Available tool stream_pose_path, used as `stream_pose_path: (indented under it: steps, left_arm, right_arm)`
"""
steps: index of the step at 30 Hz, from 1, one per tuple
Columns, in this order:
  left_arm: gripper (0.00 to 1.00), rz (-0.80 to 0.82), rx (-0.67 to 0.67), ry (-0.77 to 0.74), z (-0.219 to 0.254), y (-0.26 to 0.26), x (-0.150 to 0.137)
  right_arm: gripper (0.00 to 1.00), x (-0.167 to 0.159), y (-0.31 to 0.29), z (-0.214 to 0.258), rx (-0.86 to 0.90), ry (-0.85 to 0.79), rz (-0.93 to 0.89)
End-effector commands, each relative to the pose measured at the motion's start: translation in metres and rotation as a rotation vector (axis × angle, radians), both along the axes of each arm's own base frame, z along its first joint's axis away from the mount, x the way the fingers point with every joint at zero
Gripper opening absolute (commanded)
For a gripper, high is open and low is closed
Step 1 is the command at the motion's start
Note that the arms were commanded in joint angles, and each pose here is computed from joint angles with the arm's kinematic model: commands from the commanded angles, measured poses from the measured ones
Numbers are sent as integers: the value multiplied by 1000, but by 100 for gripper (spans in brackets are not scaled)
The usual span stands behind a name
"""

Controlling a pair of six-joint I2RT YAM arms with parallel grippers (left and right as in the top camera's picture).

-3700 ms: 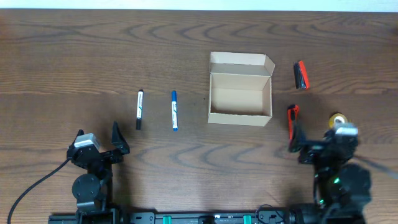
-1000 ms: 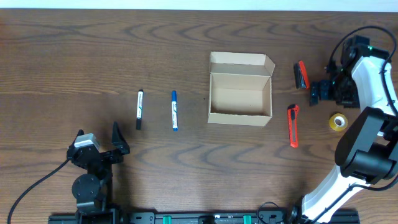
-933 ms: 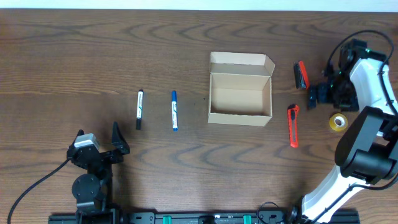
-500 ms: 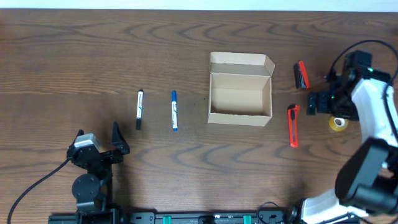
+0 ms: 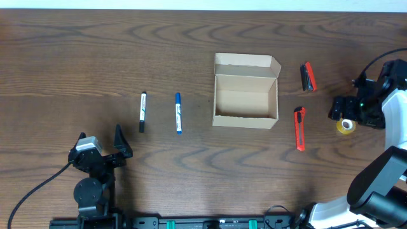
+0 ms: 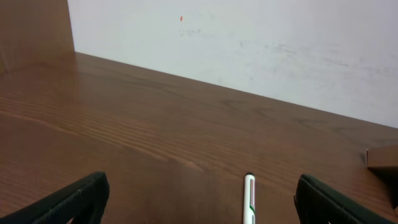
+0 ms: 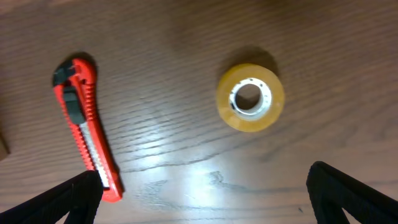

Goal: Pack container
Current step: 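Move the right gripper over the yellow tape roll, then lower the right gripper into the tape roll hole and grasp it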

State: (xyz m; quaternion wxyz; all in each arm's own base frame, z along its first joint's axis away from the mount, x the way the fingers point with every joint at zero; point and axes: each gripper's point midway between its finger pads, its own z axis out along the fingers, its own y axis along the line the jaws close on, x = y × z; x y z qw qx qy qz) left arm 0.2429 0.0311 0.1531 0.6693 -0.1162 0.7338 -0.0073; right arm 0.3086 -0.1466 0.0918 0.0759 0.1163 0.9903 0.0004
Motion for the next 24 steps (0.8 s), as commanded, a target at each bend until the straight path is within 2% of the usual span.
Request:
stream_pose_path:
  steps: [1,24]
  left_arm:
    - [95,-3,-3,57,-18,0,-1]
    - [95,-3,-3,57,-18,0,-1]
  right_arm:
    - [99,5,5,-4,28,-8,37]
    - [99,9,2,-50,67,74,35]
